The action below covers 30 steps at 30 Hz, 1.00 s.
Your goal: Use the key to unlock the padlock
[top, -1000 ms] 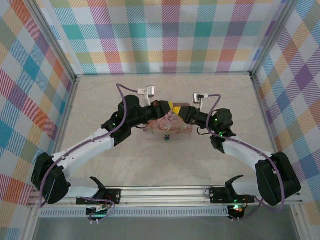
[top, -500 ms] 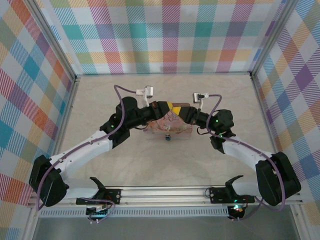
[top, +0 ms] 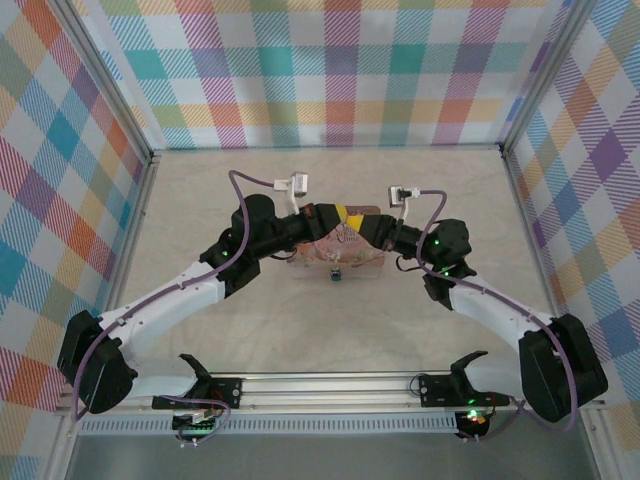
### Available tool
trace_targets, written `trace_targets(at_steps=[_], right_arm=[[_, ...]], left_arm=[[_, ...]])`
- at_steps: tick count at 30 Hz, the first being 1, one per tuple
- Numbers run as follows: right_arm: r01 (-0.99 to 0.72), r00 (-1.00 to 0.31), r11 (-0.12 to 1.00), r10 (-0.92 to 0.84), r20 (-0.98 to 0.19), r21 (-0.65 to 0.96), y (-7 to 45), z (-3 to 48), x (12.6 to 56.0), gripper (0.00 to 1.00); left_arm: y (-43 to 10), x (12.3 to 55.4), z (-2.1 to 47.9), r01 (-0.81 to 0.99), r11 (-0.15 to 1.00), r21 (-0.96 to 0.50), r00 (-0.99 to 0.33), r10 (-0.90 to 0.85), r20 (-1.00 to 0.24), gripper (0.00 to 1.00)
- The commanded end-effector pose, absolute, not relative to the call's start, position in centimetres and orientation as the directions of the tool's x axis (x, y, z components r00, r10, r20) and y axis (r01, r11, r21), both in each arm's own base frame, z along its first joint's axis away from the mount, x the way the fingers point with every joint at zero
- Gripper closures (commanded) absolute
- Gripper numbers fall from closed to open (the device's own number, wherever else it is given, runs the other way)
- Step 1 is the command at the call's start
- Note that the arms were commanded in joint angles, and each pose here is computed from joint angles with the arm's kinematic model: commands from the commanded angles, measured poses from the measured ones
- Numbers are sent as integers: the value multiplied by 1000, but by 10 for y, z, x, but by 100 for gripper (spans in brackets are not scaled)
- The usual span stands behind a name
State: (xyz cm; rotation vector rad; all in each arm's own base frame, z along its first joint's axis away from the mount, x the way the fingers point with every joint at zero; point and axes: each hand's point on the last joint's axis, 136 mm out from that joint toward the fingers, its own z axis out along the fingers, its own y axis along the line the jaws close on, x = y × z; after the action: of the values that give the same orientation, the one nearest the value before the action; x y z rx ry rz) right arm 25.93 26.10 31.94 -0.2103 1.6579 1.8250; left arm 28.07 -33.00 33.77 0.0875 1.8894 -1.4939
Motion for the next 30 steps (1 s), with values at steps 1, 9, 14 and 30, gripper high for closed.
trace_targets(at_steps=[1, 9, 14, 30], right_arm=[[-587, -749, 46, 349, -564, 808, 260, 321, 259, 100], [-590, -736, 82, 353, -577, 803, 256, 319, 259, 100], [-609, -724, 121, 319, -611, 784, 256, 321, 255, 100], [-432, -629, 666, 261, -732, 608, 191, 275, 285, 100]], left_arm=[[-333, 278, 352, 493, 299, -817, -730, -369, -575, 100], [-330, 278, 354, 495, 306, -813, -721, -378, -581, 70], [-316, 279, 355, 484, 362, -797, -689, -404, -602, 27], [-209, 289, 248, 70, 786, -614, -681, -412, -605, 11]])
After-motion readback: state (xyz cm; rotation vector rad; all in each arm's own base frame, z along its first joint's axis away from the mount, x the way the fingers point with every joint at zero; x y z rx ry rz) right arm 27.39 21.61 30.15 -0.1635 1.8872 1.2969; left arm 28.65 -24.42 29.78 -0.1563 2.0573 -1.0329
